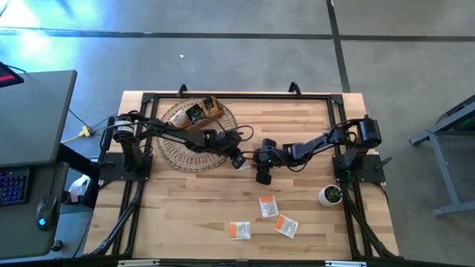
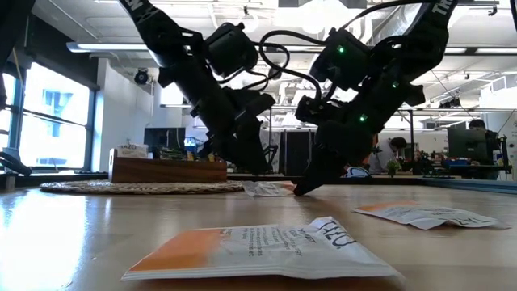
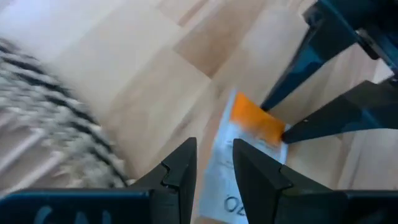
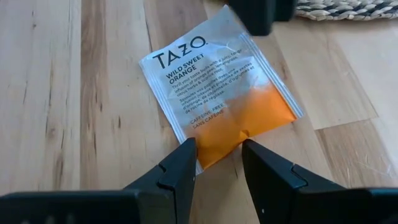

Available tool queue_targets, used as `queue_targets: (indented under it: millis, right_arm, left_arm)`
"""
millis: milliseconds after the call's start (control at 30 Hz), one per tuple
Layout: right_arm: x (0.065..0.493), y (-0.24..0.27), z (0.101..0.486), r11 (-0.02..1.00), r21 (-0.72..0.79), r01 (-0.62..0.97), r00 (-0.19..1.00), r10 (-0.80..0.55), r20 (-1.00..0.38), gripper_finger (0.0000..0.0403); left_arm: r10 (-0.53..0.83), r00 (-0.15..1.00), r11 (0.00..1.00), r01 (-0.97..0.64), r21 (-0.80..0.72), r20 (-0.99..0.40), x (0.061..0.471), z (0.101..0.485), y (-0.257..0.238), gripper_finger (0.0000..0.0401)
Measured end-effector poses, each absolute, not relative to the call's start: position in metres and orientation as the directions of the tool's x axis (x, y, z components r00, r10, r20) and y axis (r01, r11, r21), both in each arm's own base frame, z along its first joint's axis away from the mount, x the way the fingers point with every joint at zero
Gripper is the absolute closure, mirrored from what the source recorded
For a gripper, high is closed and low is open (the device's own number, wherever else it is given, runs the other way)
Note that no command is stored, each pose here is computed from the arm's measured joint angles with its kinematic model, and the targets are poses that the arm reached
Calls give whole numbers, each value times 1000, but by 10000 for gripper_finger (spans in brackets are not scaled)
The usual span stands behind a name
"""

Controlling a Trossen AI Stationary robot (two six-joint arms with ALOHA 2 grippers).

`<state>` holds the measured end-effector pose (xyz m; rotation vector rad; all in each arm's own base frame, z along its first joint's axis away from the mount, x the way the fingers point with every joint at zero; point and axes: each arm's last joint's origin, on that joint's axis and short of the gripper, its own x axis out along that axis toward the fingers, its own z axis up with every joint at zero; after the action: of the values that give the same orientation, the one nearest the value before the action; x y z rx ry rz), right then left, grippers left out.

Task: Pick & Place Tea
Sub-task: Put the orange tea bag into the left section of the wooden organizer

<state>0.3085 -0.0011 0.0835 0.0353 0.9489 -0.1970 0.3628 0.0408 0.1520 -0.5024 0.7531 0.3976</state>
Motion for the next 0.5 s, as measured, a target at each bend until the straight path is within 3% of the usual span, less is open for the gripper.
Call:
queue_targets:
  millis: [300, 500]
  right_arm:
    - [309, -1, 84, 981, -63, 184, 568, -159, -808, 274]
    - [309, -1, 84, 981, -64, 185, 569, -160, -806, 274]
  left_arm:
    - [7, 644, 801, -462, -382, -765, 369, 126, 38, 298]
    - [-5, 651, 775, -477, -414, -759, 369, 128, 37, 298]
